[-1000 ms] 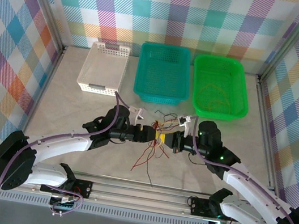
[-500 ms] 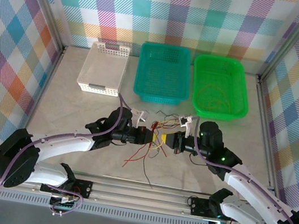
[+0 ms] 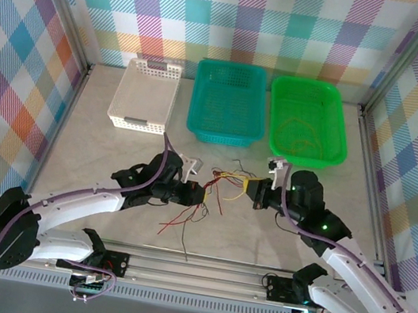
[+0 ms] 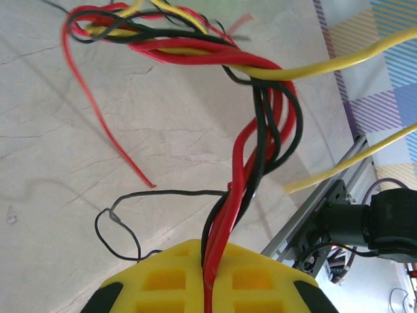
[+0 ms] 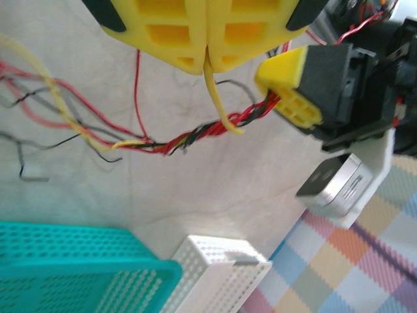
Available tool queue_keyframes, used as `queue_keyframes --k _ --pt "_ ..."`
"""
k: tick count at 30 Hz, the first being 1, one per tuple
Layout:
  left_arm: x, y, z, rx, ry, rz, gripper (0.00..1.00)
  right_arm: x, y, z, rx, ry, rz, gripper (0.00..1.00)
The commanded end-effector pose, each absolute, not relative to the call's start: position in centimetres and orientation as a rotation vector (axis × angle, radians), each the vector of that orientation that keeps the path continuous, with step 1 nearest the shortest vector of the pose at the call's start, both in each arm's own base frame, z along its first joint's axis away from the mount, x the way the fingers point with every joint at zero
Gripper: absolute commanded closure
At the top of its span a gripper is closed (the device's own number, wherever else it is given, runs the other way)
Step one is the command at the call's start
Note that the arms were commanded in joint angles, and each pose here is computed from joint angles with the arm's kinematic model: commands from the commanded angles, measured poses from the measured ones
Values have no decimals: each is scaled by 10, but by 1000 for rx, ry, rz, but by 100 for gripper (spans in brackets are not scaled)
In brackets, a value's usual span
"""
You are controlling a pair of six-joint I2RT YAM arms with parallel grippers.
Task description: Untangle the cables
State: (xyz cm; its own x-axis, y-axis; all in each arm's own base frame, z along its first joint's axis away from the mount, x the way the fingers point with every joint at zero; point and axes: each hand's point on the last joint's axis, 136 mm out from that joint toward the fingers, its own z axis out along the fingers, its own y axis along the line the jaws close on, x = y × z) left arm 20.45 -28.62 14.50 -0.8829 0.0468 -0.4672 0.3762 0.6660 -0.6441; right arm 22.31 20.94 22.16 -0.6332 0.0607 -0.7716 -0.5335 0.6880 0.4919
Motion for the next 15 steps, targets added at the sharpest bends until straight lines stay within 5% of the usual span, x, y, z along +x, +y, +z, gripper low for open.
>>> queue_keyframes --k 1,11,15 --pt "192 -257 122 333 2609 -890 100 245 186 259 -243 1985 854 100" --pt "191 -237 133 322 2634 -779 100 274 145 289 -19 1997 778 100" --pt "190 -240 143 335 2622 -805 100 268 173 292 -138 1994 967 100"
